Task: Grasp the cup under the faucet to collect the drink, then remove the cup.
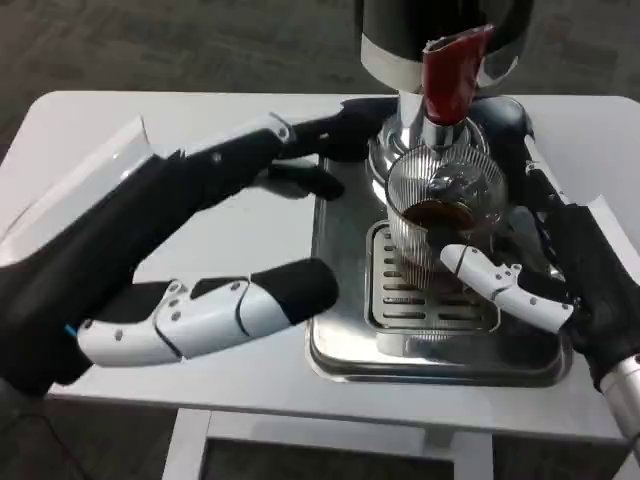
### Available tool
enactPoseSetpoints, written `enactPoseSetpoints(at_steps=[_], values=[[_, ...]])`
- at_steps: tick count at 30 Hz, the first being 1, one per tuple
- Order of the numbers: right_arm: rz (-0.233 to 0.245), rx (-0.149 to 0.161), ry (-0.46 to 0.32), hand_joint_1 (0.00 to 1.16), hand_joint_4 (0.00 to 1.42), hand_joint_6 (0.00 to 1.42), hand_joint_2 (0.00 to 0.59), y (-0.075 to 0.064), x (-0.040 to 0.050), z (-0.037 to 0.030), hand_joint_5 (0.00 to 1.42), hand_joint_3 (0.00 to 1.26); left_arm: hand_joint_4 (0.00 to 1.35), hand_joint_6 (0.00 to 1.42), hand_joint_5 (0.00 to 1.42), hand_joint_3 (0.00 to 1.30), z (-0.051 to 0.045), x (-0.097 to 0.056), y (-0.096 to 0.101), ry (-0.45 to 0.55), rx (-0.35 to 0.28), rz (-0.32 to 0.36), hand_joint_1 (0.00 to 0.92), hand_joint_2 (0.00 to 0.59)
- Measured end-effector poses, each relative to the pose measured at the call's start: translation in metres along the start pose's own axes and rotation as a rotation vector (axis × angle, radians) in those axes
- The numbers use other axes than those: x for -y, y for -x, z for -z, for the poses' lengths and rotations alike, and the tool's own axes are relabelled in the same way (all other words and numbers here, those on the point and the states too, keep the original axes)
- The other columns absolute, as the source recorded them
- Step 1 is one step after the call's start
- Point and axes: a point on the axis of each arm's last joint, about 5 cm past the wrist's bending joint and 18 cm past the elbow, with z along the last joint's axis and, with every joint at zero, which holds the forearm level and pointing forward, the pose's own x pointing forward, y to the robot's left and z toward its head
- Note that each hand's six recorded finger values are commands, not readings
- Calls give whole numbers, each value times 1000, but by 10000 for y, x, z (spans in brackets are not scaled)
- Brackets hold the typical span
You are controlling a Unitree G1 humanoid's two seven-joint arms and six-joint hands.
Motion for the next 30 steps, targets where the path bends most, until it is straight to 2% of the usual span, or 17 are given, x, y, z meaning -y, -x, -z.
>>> enactPoseSetpoints(at_steps=[4, 9, 15, 19, 25, 30], values=[[-2, -4, -2, 598, 24, 142, 269, 9, -2, 7, 64, 0, 238, 323, 328, 235, -21, 90, 148, 25, -55, -32, 174, 155], [-5, -8, -9, 598, 24, 142, 269, 19, 1, 15, 64, 2, 266, 330, 353, 243, -44, 182, 311, 13, -123, -19, 174, 155], [-5, -13, -19, 598, 24, 156, 269, 26, 7, 24, 73, 5, 269, 331, 356, 245, -82, 295, 448, 21, -156, 34, 174, 155], [-7, -12, -25, 597, 24, 159, 270, 26, 7, 25, 74, 5, 260, 324, 348, 246, -108, 332, 462, -2, -157, 44, 166, 158], [-10, -12, -33, 579, 24, 162, 272, 26, 5, 26, 86, 5, 192, 263, 295, 221, -106, 416, 548, -27, -232, 18, 153, 154], [-13, -13, -41, 581, 24, 162, 267, 26, 3, 30, 86, 0, 163, 233, 258, 196, -65, 450, 628, -44, -308, -6, 137, 157]])
